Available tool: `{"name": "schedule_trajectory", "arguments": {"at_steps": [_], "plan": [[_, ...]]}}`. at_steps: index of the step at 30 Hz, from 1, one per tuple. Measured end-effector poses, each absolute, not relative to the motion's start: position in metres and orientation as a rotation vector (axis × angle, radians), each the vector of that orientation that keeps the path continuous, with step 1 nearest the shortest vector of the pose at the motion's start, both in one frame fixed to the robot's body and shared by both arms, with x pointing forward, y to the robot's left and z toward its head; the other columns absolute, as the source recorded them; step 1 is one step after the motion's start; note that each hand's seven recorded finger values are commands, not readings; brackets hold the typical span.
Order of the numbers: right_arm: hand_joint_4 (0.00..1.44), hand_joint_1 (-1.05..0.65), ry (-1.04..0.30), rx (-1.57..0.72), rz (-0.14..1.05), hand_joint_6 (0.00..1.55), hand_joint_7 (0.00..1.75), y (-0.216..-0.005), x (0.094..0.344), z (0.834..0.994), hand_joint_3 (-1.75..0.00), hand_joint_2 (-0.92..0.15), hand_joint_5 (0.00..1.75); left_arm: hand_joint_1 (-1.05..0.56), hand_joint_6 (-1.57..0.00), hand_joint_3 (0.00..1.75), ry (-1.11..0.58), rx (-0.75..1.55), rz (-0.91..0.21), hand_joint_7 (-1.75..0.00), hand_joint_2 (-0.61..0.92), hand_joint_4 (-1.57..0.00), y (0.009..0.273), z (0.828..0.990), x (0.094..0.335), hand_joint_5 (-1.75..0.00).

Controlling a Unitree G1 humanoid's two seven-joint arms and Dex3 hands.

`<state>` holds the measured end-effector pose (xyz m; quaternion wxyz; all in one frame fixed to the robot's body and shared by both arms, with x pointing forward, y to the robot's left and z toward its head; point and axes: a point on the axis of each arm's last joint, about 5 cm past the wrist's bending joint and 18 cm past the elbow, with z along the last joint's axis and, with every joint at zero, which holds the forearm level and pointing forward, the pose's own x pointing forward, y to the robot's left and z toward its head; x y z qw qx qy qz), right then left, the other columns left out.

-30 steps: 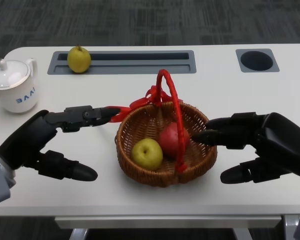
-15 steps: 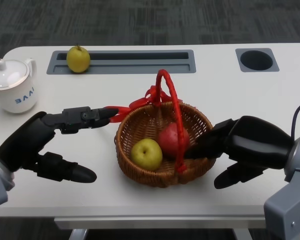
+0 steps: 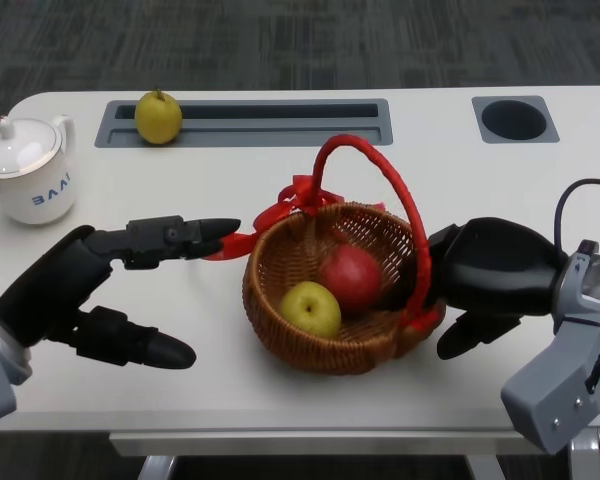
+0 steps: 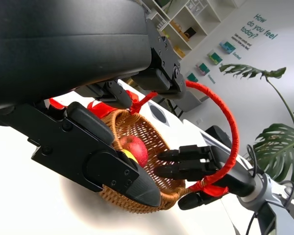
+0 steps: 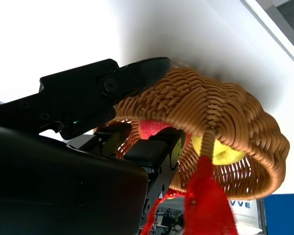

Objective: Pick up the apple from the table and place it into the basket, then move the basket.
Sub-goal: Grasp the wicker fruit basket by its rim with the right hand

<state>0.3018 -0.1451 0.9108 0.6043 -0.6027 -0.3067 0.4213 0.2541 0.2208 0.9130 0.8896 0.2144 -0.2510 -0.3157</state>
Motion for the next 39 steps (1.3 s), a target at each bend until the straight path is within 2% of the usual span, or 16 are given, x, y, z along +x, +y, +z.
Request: {"name": "schedule_trajectory", "arguments": {"at_steps": [4, 10, 13, 28, 34, 39], "plan": [[0.81, -0.65, -0.718, -1.388, 0.996, 0.72, 0.02, -0.134, 0.301, 0.905, 0.0, -0.82, 0.02, -0.75, -0.56, 0.0, -0.531, 0.434, -0.651, -0.01, 0.75, -0.66, 0.219, 0.911, 0.253, -0.02], [0.98, -0.31, -0.791, -1.449, 0.996, 0.9, 0.04, -0.124, 0.305, 0.905, -0.01, -0.84, 0.05, -0.75, -0.58, 0.0, -0.542, 0.406, -0.623, -0.01, 0.76, -0.69, 0.219, 0.908, 0.249, -0.02], [1.05, -0.24, -0.806, -1.463, 1.0, 0.95, 0.04, -0.121, 0.307, 0.908, 0.0, -0.8, 0.06, -0.74, -0.58, 0.0, -0.547, 0.394, -0.609, -0.01, 0.76, -0.7, 0.219, 0.906, 0.246, -0.02], [1.1, -0.25, -0.794, -1.418, 0.902, 0.98, 0.01, -0.117, 0.316, 0.922, -0.01, -0.86, 0.03, -0.73, -0.61, 0.0, -0.566, 0.366, -0.577, -0.01, 0.76, -0.75, 0.219, 0.904, 0.245, -0.03], [1.09, -0.28, -0.795, -1.397, 0.799, 1.0, 0.01, -0.124, 0.325, 0.937, -0.01, -0.9, 0.01, -0.73, -0.6, 0.01, -0.569, 0.358, -0.564, 0.0, 0.78, -0.76, 0.219, 0.904, 0.245, -0.02], [1.13, -0.32, -0.801, -1.413, 0.732, 1.0, 0.01, -0.129, 0.331, 0.949, -0.03, -0.92, 0.03, -0.72, -0.59, 0.0, -0.571, 0.35, -0.558, 0.0, 0.77, -0.77, 0.218, 0.903, 0.245, -0.02]]}}
